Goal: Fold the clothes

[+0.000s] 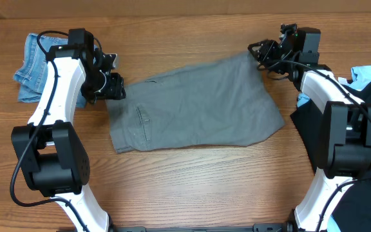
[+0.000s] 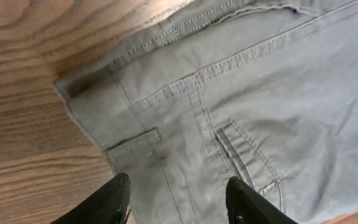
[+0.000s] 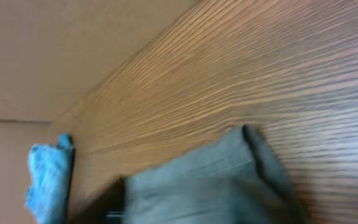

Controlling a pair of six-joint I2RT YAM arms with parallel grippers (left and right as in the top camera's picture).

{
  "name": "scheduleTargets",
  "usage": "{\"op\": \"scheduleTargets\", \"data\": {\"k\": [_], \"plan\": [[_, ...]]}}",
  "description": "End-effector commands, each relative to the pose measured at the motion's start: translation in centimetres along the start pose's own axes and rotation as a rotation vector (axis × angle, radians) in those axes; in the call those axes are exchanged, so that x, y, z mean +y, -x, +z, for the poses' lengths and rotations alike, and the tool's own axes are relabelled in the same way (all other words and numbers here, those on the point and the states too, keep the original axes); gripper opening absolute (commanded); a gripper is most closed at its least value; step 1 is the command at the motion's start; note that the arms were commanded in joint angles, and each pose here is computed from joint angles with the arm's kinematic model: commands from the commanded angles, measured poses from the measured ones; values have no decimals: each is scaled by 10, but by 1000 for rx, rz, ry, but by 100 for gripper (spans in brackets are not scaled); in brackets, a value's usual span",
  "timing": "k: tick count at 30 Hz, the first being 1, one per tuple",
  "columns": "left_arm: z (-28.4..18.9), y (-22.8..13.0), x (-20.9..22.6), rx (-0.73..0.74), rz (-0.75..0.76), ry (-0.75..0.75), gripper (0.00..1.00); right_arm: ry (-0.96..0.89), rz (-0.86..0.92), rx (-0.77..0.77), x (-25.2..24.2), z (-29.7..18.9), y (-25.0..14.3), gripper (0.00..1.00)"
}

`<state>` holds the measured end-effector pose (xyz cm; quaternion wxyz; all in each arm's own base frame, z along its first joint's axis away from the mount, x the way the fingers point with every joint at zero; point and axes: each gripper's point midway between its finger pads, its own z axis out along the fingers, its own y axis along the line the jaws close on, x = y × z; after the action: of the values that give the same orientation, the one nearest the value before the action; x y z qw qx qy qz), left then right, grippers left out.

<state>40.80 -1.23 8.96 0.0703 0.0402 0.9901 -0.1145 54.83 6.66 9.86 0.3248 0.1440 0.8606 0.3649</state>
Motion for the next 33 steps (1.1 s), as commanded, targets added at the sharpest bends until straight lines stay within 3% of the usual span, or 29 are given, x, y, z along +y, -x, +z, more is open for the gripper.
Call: {"op": "scheduleTargets", "data": {"k": [1,4,8,14,19,25,30,33], "plan": [[0,7,-2,-14,17,-8,56,-77,-37,-72,-10,-1,18,95],[0,5,-3,-9,16,-12,61,-86,-47,-61,-17,-7,19,95],[0,1,-7,11,38,-17,61,-76,44,26,-29,-28,7,83],[6,4,-40,7,216,-58,63,-154,69,209,-39,-83,-31,76],[13,9,-63,-10,350,-53,48,-257,117,337,-31,-136,-66,74],[31,11,-71,0,377,-58,29,-441,252,569,-43,-167,-133,70],[53,5,-64,55,346,-65,31,-535,305,617,-67,-168,-165,71],[71,-2,-59,104,332,-68,26,-552,357,592,-83,-159,-180,70]]}}
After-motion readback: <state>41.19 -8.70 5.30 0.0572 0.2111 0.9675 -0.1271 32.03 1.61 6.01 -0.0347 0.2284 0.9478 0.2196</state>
